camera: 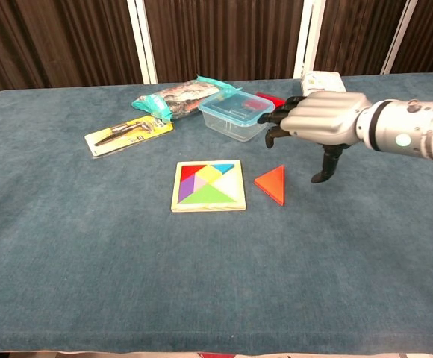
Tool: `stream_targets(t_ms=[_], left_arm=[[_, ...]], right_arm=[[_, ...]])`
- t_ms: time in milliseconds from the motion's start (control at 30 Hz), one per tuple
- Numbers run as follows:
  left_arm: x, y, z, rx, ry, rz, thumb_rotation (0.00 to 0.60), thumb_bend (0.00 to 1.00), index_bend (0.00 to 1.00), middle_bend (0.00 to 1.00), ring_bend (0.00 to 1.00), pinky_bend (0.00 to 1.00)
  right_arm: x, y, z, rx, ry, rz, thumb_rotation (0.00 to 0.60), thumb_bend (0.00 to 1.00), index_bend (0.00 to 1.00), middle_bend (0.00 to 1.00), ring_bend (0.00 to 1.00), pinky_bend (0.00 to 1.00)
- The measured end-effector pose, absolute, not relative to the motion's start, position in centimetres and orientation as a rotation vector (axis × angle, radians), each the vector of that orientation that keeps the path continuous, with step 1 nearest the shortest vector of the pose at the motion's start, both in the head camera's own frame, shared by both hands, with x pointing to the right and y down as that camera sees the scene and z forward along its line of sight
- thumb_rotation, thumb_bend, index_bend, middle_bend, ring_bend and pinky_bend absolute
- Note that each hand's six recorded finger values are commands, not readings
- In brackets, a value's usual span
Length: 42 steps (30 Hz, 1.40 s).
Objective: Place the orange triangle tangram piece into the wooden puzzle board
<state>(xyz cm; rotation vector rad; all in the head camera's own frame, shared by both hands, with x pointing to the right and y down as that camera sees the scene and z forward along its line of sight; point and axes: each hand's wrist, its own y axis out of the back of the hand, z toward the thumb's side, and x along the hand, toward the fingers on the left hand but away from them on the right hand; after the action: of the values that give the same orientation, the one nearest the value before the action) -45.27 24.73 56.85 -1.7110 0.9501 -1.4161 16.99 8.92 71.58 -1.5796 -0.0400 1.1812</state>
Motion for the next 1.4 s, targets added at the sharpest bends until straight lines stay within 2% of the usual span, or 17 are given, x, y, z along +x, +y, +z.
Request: stream_targets(t_ms=[1100, 1400], left_arm=[[-45.5, 24.6, 56.7, -1.727, 0.967, -1.419, 0.6, 0.46, 0.0, 0.0, 0.01, 0.13], [-45.6, 24.7, 56.7, -1.729, 0.964, -1.42, 0.6, 0.46, 0.0, 0.0, 0.01, 0.13]], right_arm=[[14.1, 10.2, 74.7, -1.566, 0.05, 1.205, 0.6, 0.41, 0.45, 0.0, 0.0, 0.0], [14.0, 10.2, 74.9, -1.56, 0.051, 1.214, 0.6, 0.42, 0.53, 0.0, 0.0, 0.0]])
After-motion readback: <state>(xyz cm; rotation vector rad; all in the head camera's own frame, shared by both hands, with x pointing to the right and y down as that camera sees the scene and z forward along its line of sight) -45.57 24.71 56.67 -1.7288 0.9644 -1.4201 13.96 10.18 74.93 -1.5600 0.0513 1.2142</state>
